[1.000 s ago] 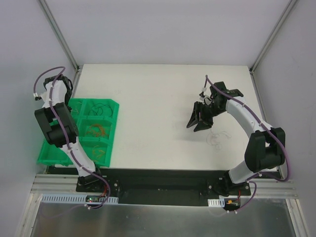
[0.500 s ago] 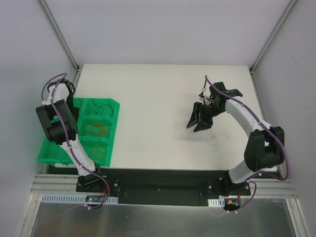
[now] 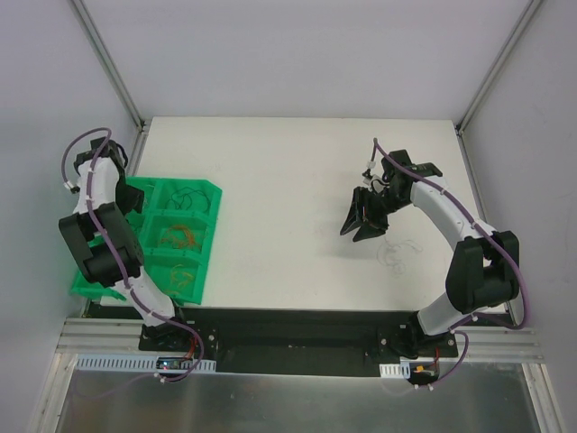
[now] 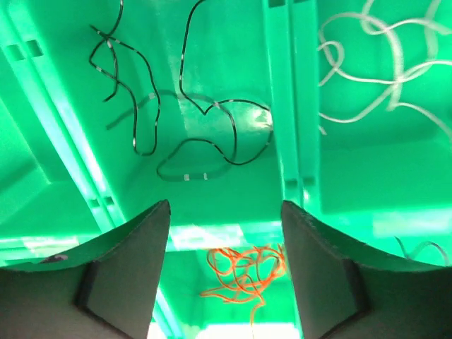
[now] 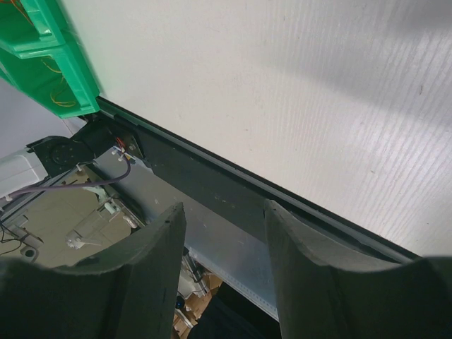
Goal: Untangle the cables
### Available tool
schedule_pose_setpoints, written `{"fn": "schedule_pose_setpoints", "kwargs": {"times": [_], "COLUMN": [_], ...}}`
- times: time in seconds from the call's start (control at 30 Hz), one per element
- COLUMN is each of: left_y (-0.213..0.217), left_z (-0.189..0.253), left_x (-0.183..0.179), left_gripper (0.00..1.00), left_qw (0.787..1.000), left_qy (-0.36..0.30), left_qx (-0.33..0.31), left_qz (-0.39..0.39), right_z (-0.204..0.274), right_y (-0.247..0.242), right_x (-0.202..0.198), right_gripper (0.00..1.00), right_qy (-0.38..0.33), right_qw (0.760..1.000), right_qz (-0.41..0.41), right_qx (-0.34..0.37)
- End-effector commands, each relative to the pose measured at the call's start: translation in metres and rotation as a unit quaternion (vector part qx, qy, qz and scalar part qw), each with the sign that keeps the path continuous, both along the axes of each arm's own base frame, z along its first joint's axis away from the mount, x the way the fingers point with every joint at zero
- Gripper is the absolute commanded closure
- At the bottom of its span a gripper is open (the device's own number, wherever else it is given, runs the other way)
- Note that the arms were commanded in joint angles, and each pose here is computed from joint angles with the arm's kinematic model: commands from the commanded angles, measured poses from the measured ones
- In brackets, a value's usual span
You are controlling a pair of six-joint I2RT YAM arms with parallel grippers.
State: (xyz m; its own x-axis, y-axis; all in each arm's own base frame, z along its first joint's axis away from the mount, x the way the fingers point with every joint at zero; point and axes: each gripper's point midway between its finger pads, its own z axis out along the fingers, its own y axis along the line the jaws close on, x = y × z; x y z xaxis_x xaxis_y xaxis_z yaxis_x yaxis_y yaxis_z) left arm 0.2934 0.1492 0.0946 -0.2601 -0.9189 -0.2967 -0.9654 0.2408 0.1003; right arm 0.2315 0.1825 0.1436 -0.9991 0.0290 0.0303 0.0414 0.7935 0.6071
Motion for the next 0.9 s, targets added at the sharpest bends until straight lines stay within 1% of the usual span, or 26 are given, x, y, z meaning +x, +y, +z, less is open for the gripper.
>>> {"fn": "schedule_pose_setpoints", "kwargs": {"times": [0.0,0.1,0.2,0.27,0.33,0.4,0.47,0.53,0.57,0.6,0.63,0.67,0.7,0.77,0.83,0.87], "left_y": [0.005,-0.001,-0.017,-0.034,-0.062,-0.1,-0.159,-0.216,-0.248,-0.28,-0.305,-0.33,-0.356,-0.39,-0.409,-0.415], "left_z": [0.043,0.056,0.065,0.071,0.079,0.086,0.092,0.093,0.094,0.095,0.095,0.097,0.098,0.102,0.104,0.106], "left_x": [-0.008,-0.013,-0.013,-0.01,-0.003,0.008,0.02,0.023,0.022,0.02,0.016,0.012,0.004,-0.009,-0.02,-0.024], "left_gripper": [0.31,0.21,0.14,0.12,0.11,0.1,0.09,0.09,0.1,0.1,0.11,0.11,0.11,0.12,0.12,0.12], "left_qw": [0.998,0.997,0.995,0.992,0.987,0.974,0.948,0.915,0.892,0.864,0.84,0.809,0.772,0.714,0.671,0.656], "left_qy": [-0.05,-0.068,-0.096,-0.115,-0.129,-0.142,-0.157,-0.164,-0.167,-0.172,-0.17,-0.17,-0.17,-0.168,-0.167,-0.17], "left_qx": [0.041,0.04,0.018,0.004,-0.007,-0.008,-0.025,-0.053,-0.069,-0.087,-0.1,-0.11,-0.135,-0.159,-0.185,-0.196], "left_qz": [0.0,-0.006,-0.023,-0.049,-0.099,-0.174,-0.277,-0.366,-0.415,-0.465,-0.506,-0.551,-0.597,-0.66,-0.698,-0.708], "right_z": [0.008,0.007,0.007,0.007,0.008,0.006,0.001,-0.005,-0.006,-0.009,-0.011,-0.013,-0.016,-0.024,-0.035,-0.042], "right_y": [0.004,0.005,0.005,0.005,0.004,0.002,-0.01,-0.03,-0.04,-0.052,-0.064,-0.077,-0.09,-0.114,-0.135,-0.147], "right_x": [0.001,0.001,0.002,0.002,0.005,0.009,0.015,0.022,0.026,0.029,0.031,0.034,0.035,0.034,0.03,0.028], "right_gripper": [0.49,0.49,0.5,0.5,0.49,0.49,0.48,0.46,0.45,0.44,0.41,0.39,0.38,0.35,0.33,0.33], "right_qy": [-0.004,-0.002,-0.003,-0.003,-0.008,-0.015,-0.03,-0.045,-0.048,-0.048,-0.048,-0.045,-0.042,-0.029,-0.01,0.004], "right_qw": [1.0,1.0,1.0,1.0,1.0,1.0,0.998,0.994,0.991,0.987,0.983,0.98,0.975,0.966,0.959,0.955], "right_qz": [0.01,0.011,0.011,0.009,0.006,0.003,-0.007,-0.03,-0.046,-0.067,-0.088,-0.11,-0.131,-0.163,-0.18,-0.192], "right_qx": [0.006,0.007,0.007,0.006,0.001,-0.012,-0.049,-0.1,-0.117,-0.136,-0.151,-0.161,-0.176,-0.197,-0.218,-0.227]}}
